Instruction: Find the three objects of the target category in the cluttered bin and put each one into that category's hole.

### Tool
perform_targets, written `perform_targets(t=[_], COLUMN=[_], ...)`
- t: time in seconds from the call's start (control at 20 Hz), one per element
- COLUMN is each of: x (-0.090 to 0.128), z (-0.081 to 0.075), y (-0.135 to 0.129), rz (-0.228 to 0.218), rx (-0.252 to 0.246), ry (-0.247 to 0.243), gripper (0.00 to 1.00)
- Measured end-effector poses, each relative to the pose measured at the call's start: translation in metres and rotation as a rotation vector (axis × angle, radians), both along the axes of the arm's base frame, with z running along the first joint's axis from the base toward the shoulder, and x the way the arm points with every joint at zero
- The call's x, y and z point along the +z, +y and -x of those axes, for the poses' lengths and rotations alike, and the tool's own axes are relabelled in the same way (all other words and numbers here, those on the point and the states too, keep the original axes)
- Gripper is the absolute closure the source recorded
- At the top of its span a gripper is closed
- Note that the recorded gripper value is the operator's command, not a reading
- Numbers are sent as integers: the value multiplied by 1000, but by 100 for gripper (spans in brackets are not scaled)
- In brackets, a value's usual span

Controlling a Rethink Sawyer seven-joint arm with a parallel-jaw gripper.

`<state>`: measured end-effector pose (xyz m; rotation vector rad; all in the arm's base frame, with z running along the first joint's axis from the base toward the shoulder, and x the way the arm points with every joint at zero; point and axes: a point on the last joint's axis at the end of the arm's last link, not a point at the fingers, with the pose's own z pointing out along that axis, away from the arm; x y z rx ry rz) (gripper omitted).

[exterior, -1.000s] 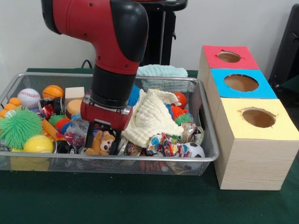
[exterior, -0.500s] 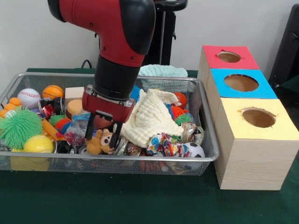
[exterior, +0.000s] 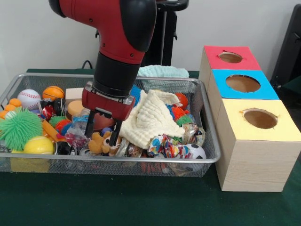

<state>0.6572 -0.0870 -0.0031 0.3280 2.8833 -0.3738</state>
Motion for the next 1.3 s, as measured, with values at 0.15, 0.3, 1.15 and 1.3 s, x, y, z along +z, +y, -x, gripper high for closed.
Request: perform_targets(t=[0.15,0.3,1.15,1.3], x=[-9,-15,-37,-40], z=[8,9,13,15], y=[-1,-6,-10,-10], rz=[-6,-7,-28,-29], rx=[-10,-21,-70,-70], ry=[17,10,2,6], gripper=[0,0,100,100])
